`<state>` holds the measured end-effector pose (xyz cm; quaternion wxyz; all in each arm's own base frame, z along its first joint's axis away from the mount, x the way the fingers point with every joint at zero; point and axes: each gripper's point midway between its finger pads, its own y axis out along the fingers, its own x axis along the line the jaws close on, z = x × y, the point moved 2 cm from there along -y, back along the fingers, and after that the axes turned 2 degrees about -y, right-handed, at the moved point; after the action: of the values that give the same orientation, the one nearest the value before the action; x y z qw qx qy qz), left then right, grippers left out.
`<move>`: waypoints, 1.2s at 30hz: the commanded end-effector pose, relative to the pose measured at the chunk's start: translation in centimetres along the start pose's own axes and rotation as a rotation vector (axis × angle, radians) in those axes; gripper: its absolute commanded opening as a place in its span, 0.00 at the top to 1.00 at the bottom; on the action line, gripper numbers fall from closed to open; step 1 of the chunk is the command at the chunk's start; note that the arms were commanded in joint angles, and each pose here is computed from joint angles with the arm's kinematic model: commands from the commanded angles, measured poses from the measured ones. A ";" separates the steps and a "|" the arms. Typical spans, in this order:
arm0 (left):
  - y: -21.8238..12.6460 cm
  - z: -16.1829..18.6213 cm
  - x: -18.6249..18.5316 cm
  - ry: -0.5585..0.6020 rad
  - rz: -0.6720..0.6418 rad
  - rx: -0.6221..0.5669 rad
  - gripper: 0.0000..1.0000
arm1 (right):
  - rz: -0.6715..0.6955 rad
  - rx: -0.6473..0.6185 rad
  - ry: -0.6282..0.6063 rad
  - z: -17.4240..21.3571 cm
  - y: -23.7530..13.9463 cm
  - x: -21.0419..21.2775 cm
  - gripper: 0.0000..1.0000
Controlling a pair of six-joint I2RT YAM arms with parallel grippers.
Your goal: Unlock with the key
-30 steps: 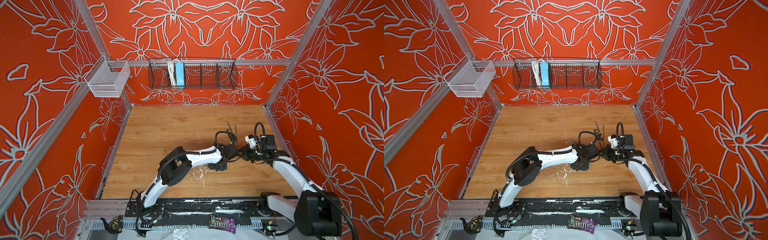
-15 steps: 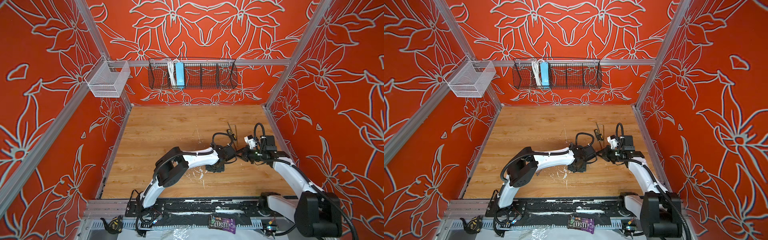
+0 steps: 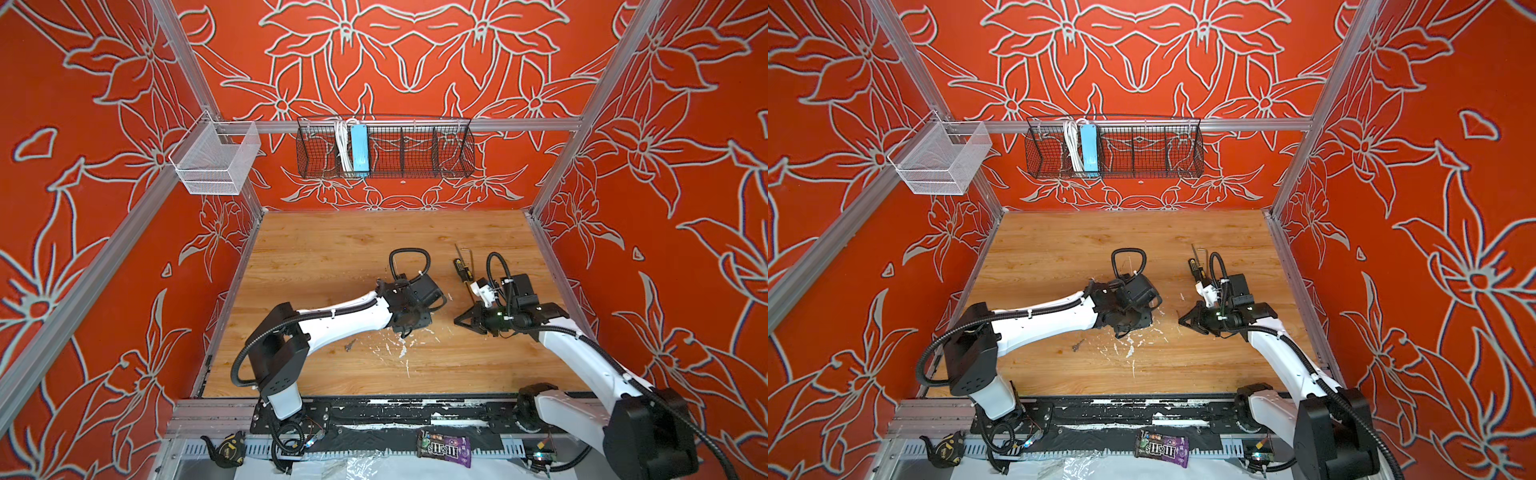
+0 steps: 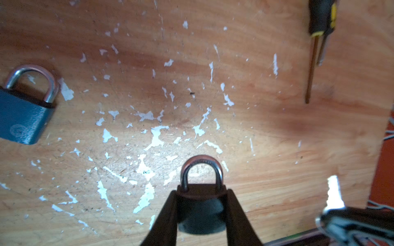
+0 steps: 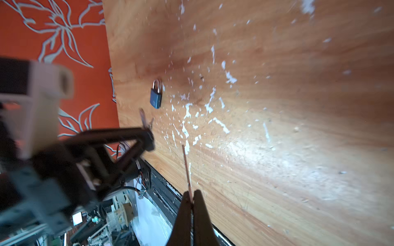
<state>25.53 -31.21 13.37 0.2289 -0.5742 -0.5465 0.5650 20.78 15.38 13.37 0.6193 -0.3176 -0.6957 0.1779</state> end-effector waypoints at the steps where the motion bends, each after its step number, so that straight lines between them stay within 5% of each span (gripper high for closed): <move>1: -1.3 -2.2 -1.6 -0.109 0.103 -0.070 0.97 | 0.036 -0.050 -0.029 -0.4 -0.1 1.6 1.00; 15: -2.3 -3.9 -2.3 -0.296 0.159 -0.112 1.00 | -0.020 -0.168 -0.112 0.5 3.5 5.8 1.00; 36: -2.5 -3.6 -2.4 -0.282 0.204 -0.102 1.00 | 0.034 -0.228 -0.131 0.3 4.6 5.4 1.00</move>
<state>28.14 -31.38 16.06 0.0836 -0.5404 -0.5486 0.6324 21.17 22.79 14.18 0.5328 -0.3718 -0.7480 0.1356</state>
